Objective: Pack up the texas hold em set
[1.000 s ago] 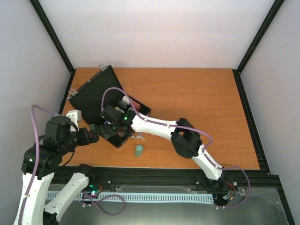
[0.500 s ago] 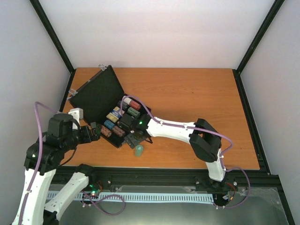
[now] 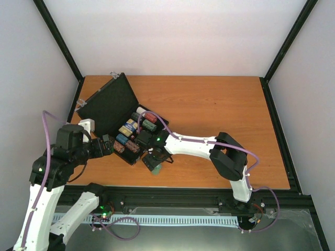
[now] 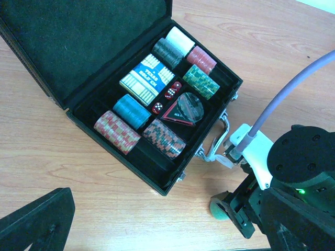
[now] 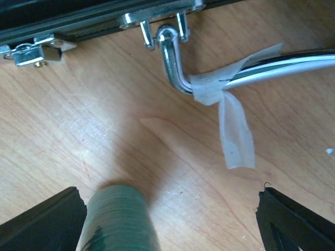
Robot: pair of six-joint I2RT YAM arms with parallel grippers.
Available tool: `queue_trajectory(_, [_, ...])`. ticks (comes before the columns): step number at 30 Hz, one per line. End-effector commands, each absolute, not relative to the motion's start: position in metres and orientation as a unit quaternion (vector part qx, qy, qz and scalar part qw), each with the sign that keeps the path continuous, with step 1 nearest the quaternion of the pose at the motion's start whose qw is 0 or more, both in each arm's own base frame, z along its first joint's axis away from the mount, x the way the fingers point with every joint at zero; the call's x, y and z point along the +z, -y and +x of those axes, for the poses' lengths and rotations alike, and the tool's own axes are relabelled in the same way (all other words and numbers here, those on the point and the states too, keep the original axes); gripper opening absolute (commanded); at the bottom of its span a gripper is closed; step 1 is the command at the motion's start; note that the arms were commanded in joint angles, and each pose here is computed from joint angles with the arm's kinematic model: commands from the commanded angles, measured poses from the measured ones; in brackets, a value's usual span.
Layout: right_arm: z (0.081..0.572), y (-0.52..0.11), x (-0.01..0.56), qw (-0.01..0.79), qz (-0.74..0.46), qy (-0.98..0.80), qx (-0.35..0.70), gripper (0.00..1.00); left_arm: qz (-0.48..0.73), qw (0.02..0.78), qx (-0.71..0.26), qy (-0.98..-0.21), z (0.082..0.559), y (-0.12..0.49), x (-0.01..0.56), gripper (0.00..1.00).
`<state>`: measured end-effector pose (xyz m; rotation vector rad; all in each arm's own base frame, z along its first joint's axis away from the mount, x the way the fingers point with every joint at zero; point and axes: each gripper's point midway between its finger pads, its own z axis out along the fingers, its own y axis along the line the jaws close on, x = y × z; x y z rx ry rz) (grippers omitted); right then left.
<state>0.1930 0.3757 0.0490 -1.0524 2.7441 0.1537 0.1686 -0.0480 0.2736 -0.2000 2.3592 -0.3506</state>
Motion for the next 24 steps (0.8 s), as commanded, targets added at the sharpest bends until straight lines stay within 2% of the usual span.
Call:
queue_trajectory(1, [0.184,-0.378,0.057,0.083,-0.363,-0.925,0.081,0.9,-0.076,0.373,-0.136,-0.915,0.171,0.048,0.277,1.0])
queue_trajectory(6, [0.166,-0.373,0.059,0.052,-0.374,-0.92,0.102,0.88,-0.076,0.373,-0.135,-0.915,0.171,0.048,0.276,1.0])
queue_trajectory(13, [0.155,-0.366,0.052,0.027,-0.369,-0.923,0.109,0.75,-0.075,0.372,-0.138,-0.915,0.172,0.049,0.274,1.0])
queue_trajectory(17, [0.156,-0.37,0.049,0.027,-0.367,-0.923,0.112,0.71,-0.074,0.37,-0.138,-0.916,0.172,0.05,0.272,1.0])
queue_trajectory(19, [0.157,-0.372,0.046,0.026,-0.368,-0.923,0.11,0.64,-0.074,0.369,-0.139,-0.916,0.171,0.05,0.272,1.0])
queue_trajectory(22, [0.158,-0.375,0.046,0.028,-0.365,-0.924,0.112,0.46,-0.072,0.37,-0.139,-0.916,0.17,0.05,0.273,1.0])
queue_trajectory(24, [0.159,-0.376,0.047,0.03,-0.363,-0.924,0.113,0.39,-0.071,0.369,-0.138,-0.916,0.169,0.049,0.272,1.0])
